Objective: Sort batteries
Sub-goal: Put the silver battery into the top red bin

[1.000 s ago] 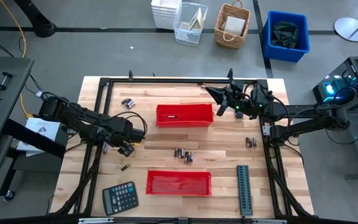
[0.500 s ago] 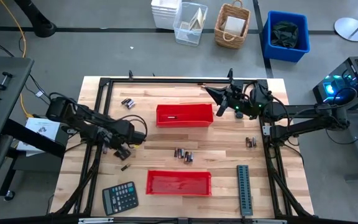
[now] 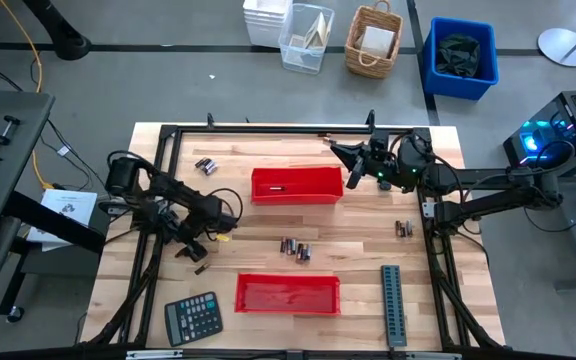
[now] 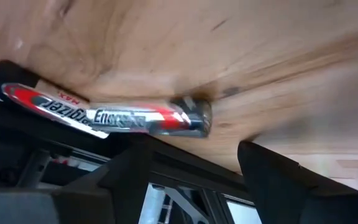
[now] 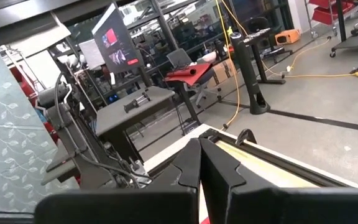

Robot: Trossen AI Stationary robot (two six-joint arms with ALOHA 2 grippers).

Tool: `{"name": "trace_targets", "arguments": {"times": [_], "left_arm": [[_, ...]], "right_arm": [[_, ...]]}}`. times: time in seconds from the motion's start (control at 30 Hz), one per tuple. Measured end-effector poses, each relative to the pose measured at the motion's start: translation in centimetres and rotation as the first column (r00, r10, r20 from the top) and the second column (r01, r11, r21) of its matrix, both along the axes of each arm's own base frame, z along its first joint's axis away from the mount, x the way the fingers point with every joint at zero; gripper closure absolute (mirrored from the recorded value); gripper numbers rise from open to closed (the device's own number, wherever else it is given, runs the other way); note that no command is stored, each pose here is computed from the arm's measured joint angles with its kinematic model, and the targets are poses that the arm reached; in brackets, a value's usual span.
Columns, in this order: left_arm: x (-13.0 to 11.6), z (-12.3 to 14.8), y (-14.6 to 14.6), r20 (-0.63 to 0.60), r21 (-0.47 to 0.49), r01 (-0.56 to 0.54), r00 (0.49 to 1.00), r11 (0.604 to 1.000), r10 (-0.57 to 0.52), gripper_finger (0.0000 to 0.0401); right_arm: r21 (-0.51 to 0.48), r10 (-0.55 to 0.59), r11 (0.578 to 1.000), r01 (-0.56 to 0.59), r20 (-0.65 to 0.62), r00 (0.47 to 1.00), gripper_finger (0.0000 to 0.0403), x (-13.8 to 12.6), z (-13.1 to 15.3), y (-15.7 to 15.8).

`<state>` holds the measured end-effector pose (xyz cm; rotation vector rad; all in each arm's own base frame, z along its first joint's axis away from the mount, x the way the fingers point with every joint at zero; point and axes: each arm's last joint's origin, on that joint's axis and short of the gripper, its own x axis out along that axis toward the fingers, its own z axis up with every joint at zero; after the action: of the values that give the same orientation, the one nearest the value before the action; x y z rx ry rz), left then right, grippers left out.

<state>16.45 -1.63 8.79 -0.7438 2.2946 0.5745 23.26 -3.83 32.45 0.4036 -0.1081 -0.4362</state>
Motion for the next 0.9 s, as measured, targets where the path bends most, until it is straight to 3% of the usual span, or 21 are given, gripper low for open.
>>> {"name": "trace_targets", "arguments": {"times": [0.23,0.4,0.57,0.7,0.9], "left_arm": [[0.4,-0.1,0.8,0.011,-0.024,-0.017,1.000,1.000,0.017,0.0184],[2.1,1.2,1.1,0.059,0.000,0.127,0.990,0.992,-0.127,0.0194],[5.0,3.9,1.7,0.095,0.059,0.341,0.934,0.938,-0.345,0.0199],[6.6,5.1,2.5,0.149,0.094,0.400,0.900,0.912,-0.410,0.0199],[6.2,4.8,5.4,0.121,0.131,0.429,0.888,0.894,-0.444,0.0199]], "right_arm": [[0.009,0.001,1.000,-0.001,0.004,1.000,0.0402,0.0,0.0,0.0],[0.009,0.001,1.000,0.000,-0.003,1.000,0.0402,0.0,-0.1,0.0],[0.009,0.000,1.000,0.000,-0.003,1.000,0.0402,0.0,-0.1,0.0],[0.009,0.000,1.000,0.000,-0.001,1.000,0.0402,0.0,-0.1,0.0],[0.022,0.001,1.000,-0.001,0.004,1.000,0.0402,0.0,-0.1,0.0]]}}
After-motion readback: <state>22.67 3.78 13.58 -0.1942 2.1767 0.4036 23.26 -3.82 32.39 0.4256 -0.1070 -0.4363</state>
